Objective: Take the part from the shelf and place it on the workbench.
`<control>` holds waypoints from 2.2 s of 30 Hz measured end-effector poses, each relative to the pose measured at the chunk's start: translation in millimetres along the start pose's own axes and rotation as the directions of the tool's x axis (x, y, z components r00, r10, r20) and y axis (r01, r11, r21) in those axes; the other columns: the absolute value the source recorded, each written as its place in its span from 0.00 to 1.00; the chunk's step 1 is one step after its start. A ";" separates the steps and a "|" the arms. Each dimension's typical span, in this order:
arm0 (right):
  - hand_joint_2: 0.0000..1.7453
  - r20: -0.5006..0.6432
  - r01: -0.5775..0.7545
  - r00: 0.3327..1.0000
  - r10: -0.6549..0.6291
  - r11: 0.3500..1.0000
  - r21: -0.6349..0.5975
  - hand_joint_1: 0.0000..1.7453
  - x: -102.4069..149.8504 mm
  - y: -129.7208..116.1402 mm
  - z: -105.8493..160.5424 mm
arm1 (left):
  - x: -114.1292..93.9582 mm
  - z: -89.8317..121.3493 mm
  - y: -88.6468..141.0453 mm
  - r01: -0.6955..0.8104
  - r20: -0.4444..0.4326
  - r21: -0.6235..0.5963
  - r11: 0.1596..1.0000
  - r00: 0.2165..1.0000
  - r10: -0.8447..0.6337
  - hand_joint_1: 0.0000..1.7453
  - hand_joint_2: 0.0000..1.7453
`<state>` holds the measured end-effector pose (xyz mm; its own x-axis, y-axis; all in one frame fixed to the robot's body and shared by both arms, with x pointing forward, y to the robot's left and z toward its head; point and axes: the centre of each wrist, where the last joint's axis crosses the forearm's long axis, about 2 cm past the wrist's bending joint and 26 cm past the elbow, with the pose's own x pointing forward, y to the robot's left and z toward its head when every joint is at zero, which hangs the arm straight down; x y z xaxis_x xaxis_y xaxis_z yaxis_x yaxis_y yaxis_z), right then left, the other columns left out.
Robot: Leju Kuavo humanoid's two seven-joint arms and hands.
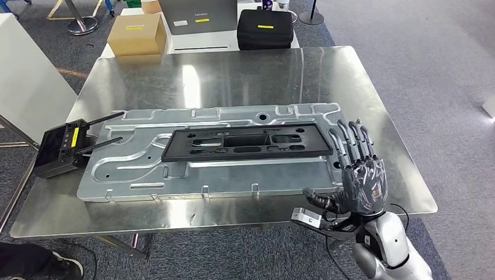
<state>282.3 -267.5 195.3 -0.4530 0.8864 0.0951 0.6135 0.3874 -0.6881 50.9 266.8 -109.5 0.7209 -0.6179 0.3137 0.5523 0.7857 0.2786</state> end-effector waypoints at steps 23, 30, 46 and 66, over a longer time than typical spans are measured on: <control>0.00 -0.087 0.265 0.950 -0.299 0.924 -0.276 0.00 22.8 -13.9 40.2 | 30.7 4.8 -30.0 0.018 -0.105 0.128 0.992 0.994 -0.004 0.00 0.00; 0.00 -0.108 0.284 0.940 -0.323 0.918 -0.278 0.00 24.0 -13.9 55.2 | 34.1 6.0 -35.1 0.024 -0.112 0.117 0.993 0.994 -0.010 0.00 0.00; 0.00 -0.117 0.300 0.931 -0.347 0.906 -0.300 0.00 30.3 -14.7 59.6 | 36.0 6.1 -36.5 0.027 -0.091 0.107 0.994 0.996 -0.017 0.00 0.00; 1.00 -0.109 0.306 0.927 -0.358 0.892 -0.332 0.00 33.7 -15.2 57.1 | 20.8 1.0 -16.9 0.026 0.013 -0.023 0.999 1.000 -0.025 0.00 0.00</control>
<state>220.8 -257.9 167.8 -0.5692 0.7107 0.4134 0.6235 0.7009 -0.3464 56.2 240.7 -106.8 0.7011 -0.6379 0.3186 0.5798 0.7701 0.2659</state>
